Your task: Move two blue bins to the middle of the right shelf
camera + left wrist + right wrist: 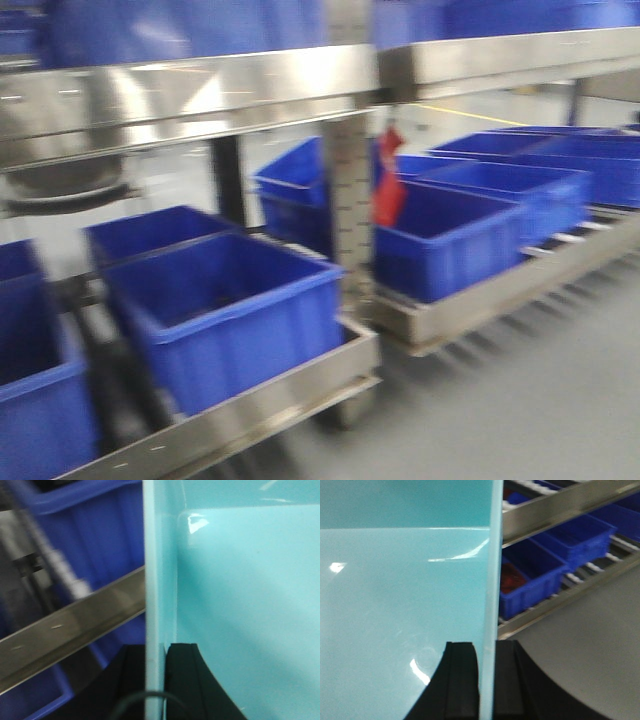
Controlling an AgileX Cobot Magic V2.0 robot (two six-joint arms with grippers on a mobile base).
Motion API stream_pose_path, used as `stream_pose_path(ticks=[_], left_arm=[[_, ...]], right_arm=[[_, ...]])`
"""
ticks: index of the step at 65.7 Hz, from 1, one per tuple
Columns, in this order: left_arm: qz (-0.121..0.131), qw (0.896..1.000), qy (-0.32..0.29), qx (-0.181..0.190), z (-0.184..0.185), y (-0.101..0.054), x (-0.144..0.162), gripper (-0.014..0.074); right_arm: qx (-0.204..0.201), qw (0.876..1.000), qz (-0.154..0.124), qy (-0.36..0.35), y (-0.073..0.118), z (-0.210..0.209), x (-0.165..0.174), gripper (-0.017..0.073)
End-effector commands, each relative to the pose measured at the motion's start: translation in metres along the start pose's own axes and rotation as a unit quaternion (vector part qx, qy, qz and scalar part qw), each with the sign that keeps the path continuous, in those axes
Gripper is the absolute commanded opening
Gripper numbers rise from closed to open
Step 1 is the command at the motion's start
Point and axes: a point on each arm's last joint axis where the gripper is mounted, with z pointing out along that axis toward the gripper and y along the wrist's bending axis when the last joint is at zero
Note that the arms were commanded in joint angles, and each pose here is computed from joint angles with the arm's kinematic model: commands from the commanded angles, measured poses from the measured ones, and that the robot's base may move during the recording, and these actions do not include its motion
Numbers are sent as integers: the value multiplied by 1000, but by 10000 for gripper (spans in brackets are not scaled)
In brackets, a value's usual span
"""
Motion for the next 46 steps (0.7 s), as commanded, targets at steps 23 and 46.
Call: stream_pose_path(ticks=[23, 46], left_arm=[[17, 1000, -23, -3, 3, -2, -4, -111], [17, 1000, -23, -3, 3, -2, -4, -111]], right_arm=[[-37, 998, 10, -43, 5, -13, -10, -162], [-37, 998, 10, -43, 5, -13, -10, -162]])
